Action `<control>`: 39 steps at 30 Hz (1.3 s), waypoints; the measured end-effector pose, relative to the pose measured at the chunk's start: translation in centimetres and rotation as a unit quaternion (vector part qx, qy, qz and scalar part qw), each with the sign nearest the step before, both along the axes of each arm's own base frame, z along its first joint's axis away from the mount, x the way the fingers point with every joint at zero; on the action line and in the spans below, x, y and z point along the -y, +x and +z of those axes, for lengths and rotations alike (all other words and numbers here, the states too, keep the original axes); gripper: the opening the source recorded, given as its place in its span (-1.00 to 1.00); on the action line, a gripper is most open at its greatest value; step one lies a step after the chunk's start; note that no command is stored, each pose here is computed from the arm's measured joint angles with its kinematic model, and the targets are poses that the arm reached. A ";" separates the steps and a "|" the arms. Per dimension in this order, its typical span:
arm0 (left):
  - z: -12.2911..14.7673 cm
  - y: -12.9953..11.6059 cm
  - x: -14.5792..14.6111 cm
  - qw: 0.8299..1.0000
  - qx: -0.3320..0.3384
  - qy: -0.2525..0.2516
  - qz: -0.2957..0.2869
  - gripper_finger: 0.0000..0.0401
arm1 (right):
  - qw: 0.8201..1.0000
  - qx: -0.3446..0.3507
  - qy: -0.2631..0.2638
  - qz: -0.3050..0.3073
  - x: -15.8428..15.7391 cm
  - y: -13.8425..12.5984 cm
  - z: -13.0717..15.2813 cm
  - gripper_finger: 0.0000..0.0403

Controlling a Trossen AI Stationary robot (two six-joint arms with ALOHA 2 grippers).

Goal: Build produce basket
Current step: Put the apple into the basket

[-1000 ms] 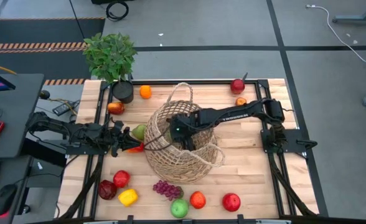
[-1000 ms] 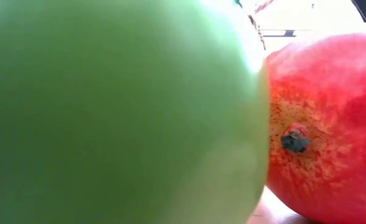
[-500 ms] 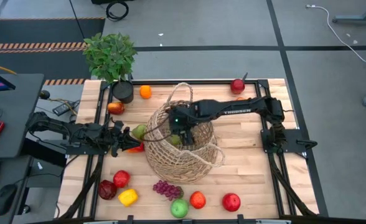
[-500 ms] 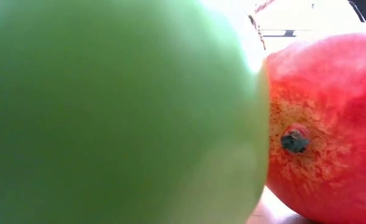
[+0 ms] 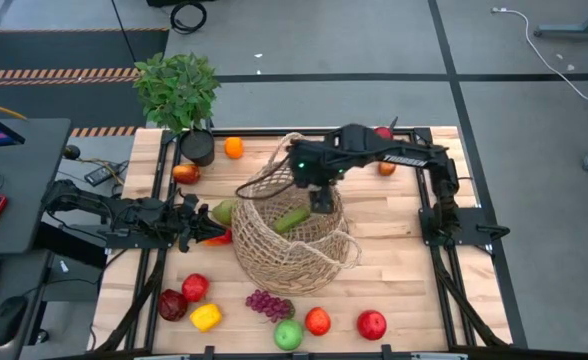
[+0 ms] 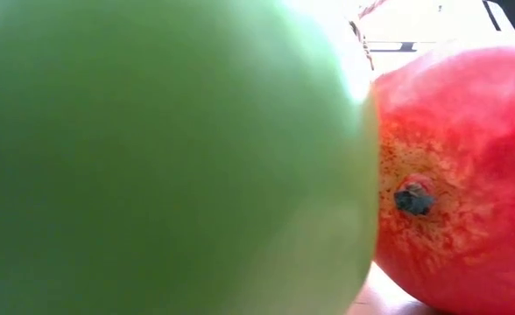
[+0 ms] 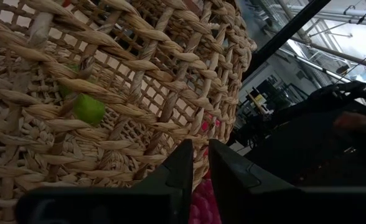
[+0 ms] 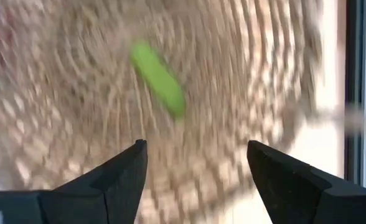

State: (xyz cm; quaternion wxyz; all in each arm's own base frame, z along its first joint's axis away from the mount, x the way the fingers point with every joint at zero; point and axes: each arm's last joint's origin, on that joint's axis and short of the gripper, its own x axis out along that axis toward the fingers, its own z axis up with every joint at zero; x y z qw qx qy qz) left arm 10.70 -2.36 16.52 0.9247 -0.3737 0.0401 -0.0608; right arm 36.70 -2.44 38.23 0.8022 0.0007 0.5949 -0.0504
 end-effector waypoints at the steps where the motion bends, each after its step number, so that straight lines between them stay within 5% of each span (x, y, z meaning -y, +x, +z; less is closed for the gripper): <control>1: 0.0 0.0 0.0 1.000 0.000 0.000 0.000 -0.71 | 1.000 -0.007 -0.001 -0.010 0.2 -0.4 0.1 0.39; 15: 0.0 0.0 0.0 1.000 0.000 0.000 0.000 -0.71 | 0.991 0.012 -0.029 -0.132 4.2 -9.3 2.2 0.39; 26: 0.0 0.0 0.0 1.000 0.000 0.000 0.000 -0.70 | 0.962 0.042 -0.020 -0.270 8.8 -14.3 -4.1 0.39; 31: 0.0 0.0 0.0 1.000 0.000 0.000 0.000 -0.72 | 0.928 0.001 0.004 -0.373 11.0 -16.2 -8.1 0.41; 39: 0.0 0.0 0.0 1.000 0.000 0.000 0.000 -0.70 | 0.913 -0.079 0.027 -0.400 13.5 -18.2 -11.7 0.69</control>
